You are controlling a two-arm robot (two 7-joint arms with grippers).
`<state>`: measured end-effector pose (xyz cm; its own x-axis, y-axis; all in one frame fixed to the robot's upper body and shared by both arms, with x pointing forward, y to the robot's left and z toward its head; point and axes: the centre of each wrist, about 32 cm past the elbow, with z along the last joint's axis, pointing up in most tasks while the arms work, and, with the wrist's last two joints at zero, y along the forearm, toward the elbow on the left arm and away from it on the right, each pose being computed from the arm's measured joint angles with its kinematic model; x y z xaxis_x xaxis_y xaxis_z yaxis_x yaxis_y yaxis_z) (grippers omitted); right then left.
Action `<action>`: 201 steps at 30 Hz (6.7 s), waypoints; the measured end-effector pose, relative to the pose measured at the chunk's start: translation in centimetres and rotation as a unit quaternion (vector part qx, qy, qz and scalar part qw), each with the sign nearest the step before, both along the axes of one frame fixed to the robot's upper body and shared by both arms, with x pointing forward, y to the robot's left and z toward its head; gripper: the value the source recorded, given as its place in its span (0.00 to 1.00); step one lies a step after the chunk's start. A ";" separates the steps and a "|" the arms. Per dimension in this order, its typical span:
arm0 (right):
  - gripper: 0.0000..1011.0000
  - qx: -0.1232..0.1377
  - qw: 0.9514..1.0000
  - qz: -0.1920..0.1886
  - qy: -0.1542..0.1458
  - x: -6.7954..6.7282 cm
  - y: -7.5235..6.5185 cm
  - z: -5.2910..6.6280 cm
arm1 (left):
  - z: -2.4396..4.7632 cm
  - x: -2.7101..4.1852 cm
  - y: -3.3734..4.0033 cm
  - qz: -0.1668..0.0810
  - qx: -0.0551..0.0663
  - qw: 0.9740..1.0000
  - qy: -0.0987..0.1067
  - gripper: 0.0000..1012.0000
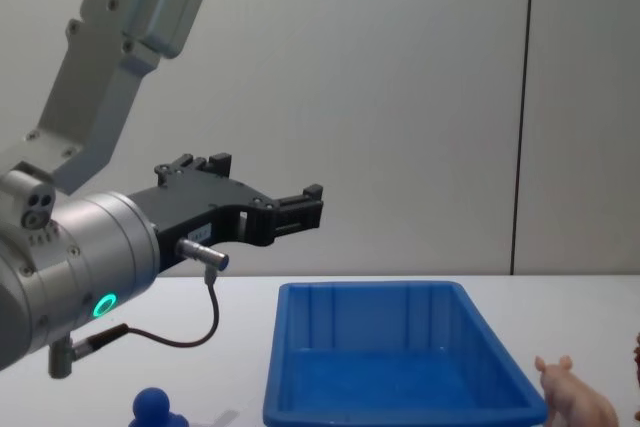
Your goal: Pick up the two dolls from the table and place them into the box.
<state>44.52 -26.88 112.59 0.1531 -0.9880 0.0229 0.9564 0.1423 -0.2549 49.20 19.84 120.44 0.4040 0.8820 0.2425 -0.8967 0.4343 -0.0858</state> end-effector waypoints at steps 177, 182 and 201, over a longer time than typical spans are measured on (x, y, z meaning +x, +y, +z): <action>0.37 0.017 0.984 0.140 -0.105 2.4 5.0 3.1 | 0.00 0.00 0.00 0.000 0.000 1.000 0.000 0.99; 0.37 0.025 0.978 0.170 -0.121 3.0 5.6 4.1 | 0.00 0.00 0.00 0.000 0.000 1.000 0.000 0.99; 0.79 0.046 0.972 0.207 -0.096 5.0 7.6 3.8 | 0.00 0.00 0.00 0.000 0.000 1.000 0.000 0.99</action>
<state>49.49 -19.23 116.40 0.5401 -0.8416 0.0047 0.8408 0.5394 -0.0451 49.20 19.84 120.44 0.4040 0.8820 0.2425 -0.8967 0.4343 -0.0859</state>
